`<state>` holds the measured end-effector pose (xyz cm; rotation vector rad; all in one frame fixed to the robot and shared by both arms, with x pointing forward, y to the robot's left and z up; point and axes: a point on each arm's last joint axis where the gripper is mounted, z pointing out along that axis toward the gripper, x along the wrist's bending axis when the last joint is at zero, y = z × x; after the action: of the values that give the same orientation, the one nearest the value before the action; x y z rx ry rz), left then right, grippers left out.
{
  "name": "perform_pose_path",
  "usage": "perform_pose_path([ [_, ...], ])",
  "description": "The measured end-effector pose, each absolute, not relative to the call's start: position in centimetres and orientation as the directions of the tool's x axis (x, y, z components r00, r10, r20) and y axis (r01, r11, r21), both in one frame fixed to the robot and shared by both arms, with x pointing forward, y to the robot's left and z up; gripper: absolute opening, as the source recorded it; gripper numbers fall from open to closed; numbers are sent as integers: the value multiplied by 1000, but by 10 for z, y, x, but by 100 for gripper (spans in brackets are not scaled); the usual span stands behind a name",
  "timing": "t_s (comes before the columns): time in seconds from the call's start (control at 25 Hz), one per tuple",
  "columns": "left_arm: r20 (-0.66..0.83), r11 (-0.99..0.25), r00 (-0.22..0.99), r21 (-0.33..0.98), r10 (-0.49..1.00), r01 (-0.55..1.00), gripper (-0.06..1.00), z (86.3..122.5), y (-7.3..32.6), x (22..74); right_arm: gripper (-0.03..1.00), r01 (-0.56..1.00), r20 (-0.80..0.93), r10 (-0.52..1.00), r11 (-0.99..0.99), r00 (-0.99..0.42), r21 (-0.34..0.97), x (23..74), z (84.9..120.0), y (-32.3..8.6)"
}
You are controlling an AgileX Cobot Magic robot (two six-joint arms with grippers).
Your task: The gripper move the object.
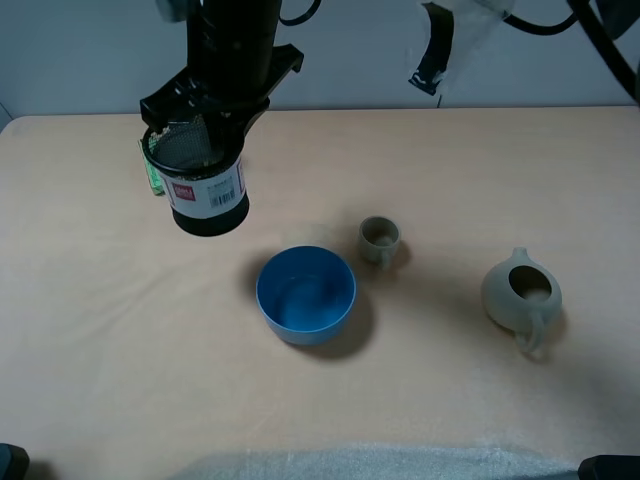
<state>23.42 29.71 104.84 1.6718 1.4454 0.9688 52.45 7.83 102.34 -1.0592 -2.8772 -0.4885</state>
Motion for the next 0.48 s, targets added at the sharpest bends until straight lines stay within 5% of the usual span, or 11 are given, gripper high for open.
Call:
perform_pose_path([
  [0.48,87,-120,92,881,992,457,99,1048,297,234,2,587,129,574,775,-809,234,495,1011,94],
])
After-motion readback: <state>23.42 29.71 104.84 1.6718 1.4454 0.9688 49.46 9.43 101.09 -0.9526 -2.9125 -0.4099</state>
